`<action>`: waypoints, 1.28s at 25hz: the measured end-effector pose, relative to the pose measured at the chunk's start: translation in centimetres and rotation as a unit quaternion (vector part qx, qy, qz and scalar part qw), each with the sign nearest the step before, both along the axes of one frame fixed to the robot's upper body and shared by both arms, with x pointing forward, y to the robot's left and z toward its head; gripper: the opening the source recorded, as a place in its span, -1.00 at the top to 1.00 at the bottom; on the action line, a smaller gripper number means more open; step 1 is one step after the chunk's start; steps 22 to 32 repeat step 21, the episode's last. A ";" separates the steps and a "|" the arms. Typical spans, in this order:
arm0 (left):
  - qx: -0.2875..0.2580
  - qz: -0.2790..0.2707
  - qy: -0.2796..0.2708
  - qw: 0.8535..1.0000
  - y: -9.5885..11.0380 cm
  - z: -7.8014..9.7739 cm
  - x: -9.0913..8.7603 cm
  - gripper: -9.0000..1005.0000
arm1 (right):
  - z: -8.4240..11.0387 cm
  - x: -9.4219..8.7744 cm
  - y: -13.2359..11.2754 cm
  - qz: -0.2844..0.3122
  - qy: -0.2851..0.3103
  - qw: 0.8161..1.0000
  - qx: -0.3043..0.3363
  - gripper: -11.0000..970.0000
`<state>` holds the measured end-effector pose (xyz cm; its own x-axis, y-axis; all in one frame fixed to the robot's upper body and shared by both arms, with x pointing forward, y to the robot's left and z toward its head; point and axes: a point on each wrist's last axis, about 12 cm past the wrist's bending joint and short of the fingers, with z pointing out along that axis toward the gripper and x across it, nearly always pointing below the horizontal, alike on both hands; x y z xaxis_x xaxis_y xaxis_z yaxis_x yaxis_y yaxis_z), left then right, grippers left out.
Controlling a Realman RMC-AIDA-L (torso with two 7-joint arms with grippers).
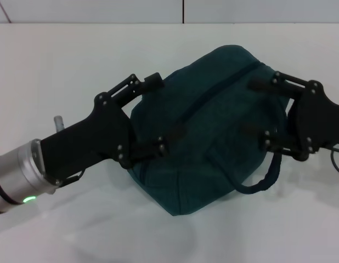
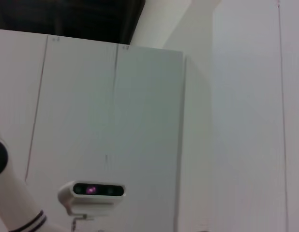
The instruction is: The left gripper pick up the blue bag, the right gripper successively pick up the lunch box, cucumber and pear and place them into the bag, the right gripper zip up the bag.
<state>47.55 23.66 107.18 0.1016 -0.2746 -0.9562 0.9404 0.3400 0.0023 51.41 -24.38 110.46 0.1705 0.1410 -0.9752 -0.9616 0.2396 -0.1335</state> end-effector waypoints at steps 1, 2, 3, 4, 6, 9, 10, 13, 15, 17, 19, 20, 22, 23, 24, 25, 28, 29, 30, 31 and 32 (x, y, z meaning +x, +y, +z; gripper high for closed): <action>-0.002 0.002 -0.001 1.000 0.0 0.1 0.1 -0.75 | 0.0 0.1 0.1 -0.004 0.000 1.000 0.000 -0.43; -0.005 0.004 0.000 1.000 -0.1 0.1 0.2 -0.75 | -0.1 0.2 0.2 -0.010 0.001 1.000 0.001 -0.43; -0.008 0.007 0.001 1.000 -0.1 0.2 0.3 -0.75 | -0.1 0.3 0.3 -0.015 0.001 1.000 0.000 -0.43; -0.010 0.010 0.002 1.000 -0.1 0.2 0.4 -0.75 | -0.1 0.4 0.3 -0.018 0.001 1.000 0.000 -0.43; -0.011 0.016 0.006 1.000 -0.1 0.1 0.4 -0.75 | 0.0 0.6 0.4 -0.019 0.001 1.000 0.000 -0.43; -0.010 0.019 0.013 1.000 -0.2 -0.1 0.4 -0.75 | 0.1 0.7 0.5 -0.019 0.002 1.000 0.000 -0.43; -0.010 0.019 0.015 1.000 -0.2 -0.2 0.3 -0.75 | 0.1 0.8 0.5 -0.018 0.003 1.000 0.000 -0.43; -0.010 0.019 0.018 1.000 -0.3 -0.3 0.3 -0.75 | 0.1 0.7 0.6 -0.017 0.003 1.000 0.002 -0.43; -0.010 0.018 0.018 1.000 -0.3 -0.4 0.2 -0.75 | 0.1 0.7 0.6 -0.017 0.003 1.000 0.002 -0.43; -0.010 0.019 0.019 1.000 -0.2 -0.4 0.1 -0.75 | 0.1 0.7 0.6 -0.017 0.003 1.000 0.002 -0.43; -0.010 0.020 0.020 1.000 -0.2 -0.5 0.0 -0.75 | 0.1 0.7 0.5 -0.018 0.004 1.000 0.002 -0.43; -0.009 0.020 0.020 1.000 -0.2 -0.5 0.0 -0.75 | 0.0 0.7 0.5 -0.018 0.005 1.000 0.002 -0.43; -0.009 0.020 0.021 1.000 -0.2 -0.5 0.0 -0.75 | 0.0 0.6 0.5 -0.018 0.005 1.000 0.002 -0.43; -0.009 0.020 0.021 1.000 -0.2 -0.5 0.0 -0.75 | 0.0 0.6 0.5 -0.018 0.005 1.000 0.002 -0.43; -0.009 0.020 0.021 1.000 -0.2 -0.5 0.0 -0.75 | 0.0 0.6 0.5 -0.018 0.005 1.000 0.002 -0.43; -0.009 0.020 0.021 1.000 -0.2 -0.5 0.0 -0.75 | 0.0 0.6 0.5 -0.018 0.005 1.000 0.002 -0.43; -0.009 0.020 0.021 1.000 -0.2 -0.5 0.0 -0.75 | 0.0 0.6 0.5 -0.018 0.005 1.000 0.002 -0.43; -0.009 0.020 0.021 1.000 -0.2 -0.5 0.0 -0.75 | 0.0 0.6 0.5 -0.018 0.005 1.000 0.002 -0.43; -0.009 0.020 0.021 1.000 -0.2 -0.5 0.0 -0.75 | 0.0 0.6 0.5 -0.018 0.005 1.000 0.002 -0.43; -0.009 0.020 0.021 1.000 -0.2 -0.5 0.0 -0.75 | 0.0 0.6 0.5 -0.018 0.005 1.000 0.002 -0.43; -0.009 0.020 0.021 1.000 -0.2 -0.5 0.0 -0.75 | 0.0 0.6 0.5 -0.018 0.005 1.000 0.002 -0.43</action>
